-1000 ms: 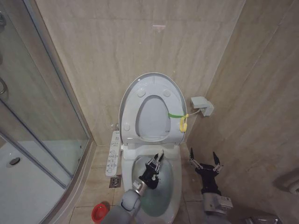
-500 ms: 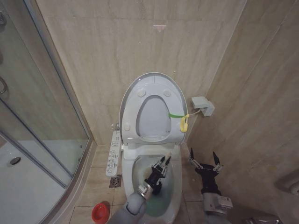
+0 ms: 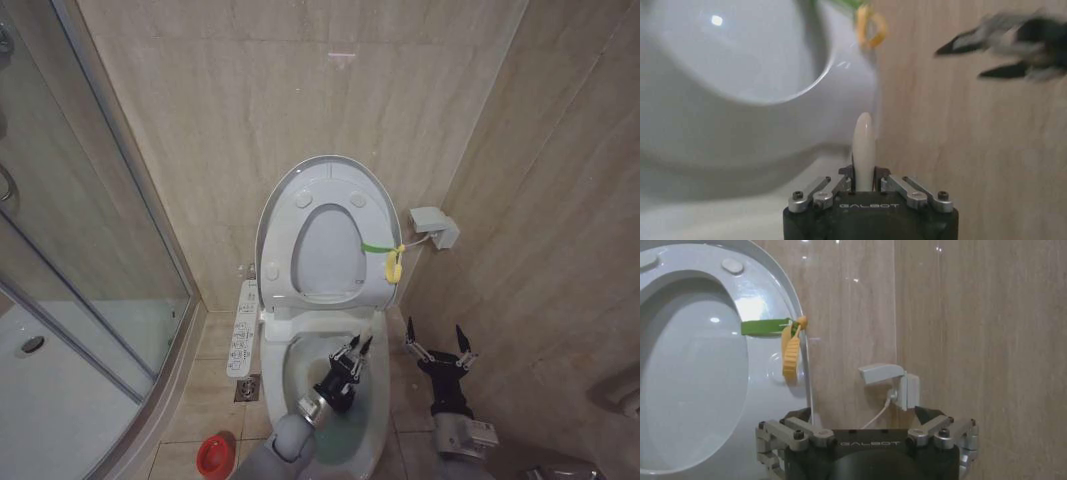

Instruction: Open the toilet lid, clean the toilet bowl with a toilet brush, close the toilet lid, and flush.

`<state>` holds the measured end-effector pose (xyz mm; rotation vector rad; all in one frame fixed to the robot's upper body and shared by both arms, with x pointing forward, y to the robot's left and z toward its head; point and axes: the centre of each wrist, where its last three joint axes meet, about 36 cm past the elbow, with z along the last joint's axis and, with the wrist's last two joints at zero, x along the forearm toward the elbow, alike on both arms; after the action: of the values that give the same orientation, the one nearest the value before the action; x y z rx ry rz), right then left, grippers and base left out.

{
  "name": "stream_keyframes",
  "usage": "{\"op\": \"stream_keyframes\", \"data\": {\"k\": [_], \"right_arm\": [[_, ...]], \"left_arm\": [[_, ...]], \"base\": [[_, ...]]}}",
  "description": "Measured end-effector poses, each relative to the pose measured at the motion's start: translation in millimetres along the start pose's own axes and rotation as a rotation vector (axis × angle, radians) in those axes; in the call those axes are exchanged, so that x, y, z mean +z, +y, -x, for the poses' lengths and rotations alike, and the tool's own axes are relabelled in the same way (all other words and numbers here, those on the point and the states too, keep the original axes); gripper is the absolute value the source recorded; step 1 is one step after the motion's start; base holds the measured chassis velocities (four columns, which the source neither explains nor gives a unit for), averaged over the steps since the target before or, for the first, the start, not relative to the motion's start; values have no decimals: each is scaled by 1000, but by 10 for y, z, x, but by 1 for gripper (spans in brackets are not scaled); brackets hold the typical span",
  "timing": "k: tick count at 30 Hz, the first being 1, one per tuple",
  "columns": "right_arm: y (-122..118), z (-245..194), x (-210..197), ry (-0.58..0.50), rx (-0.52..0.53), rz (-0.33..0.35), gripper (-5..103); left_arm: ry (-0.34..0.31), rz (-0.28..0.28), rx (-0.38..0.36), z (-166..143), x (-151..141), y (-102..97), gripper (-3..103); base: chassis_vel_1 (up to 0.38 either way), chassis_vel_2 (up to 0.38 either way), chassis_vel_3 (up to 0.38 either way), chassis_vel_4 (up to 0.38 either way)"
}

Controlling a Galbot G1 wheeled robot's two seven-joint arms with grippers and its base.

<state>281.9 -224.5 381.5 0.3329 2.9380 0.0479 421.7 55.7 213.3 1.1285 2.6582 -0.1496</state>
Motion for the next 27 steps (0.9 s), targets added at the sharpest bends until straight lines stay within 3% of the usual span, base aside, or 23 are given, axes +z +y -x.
{"op": "stream_keyframes", "data": {"k": [4, 6, 9, 12, 14, 19, 21, 24, 27], "right_arm": [[0, 0, 0, 0, 0, 0, 100], [0, 0, 0, 0, 0, 0, 100], [0, 0, 0, 0, 0, 0, 100], [0, 0, 0, 0, 0, 0, 100], [0, 0, 0, 0, 0, 0, 100], [0, 0, 0, 0, 0, 0, 100], [0, 0, 0, 0, 0, 0, 100], [0, 0, 0, 0, 0, 0, 100], [0, 0, 0, 0, 0, 0, 100]], "left_arm": [[32, 24, -39, 2, -22, 172, 19], [9, 25, -36, 45, -78, 156, 19], [-79, 20, -1, 181, -244, 1, 19], [-85, 18, 15, 201, -259, -69, 19], [-66, 21, 17, 178, -219, -73, 19], [102, -9, -69, -6, -64, 62, 19], [117, -18, -85, -14, -72, 79, 19], [100, -10, -91, 11, -124, 90, 19], [6, 31, -54, 104, -217, 33, 19]], "base": [[0, 0, 0, 0], [0, 0, 0, 0], [0, 0, 0, 0], [0, 0, 0, 0], [0, 0, 0, 0], [0, 0, 0, 0], [0, 0, 0, 0], [0, 0, 0, 0], [0, 0, 0, 0]]}}
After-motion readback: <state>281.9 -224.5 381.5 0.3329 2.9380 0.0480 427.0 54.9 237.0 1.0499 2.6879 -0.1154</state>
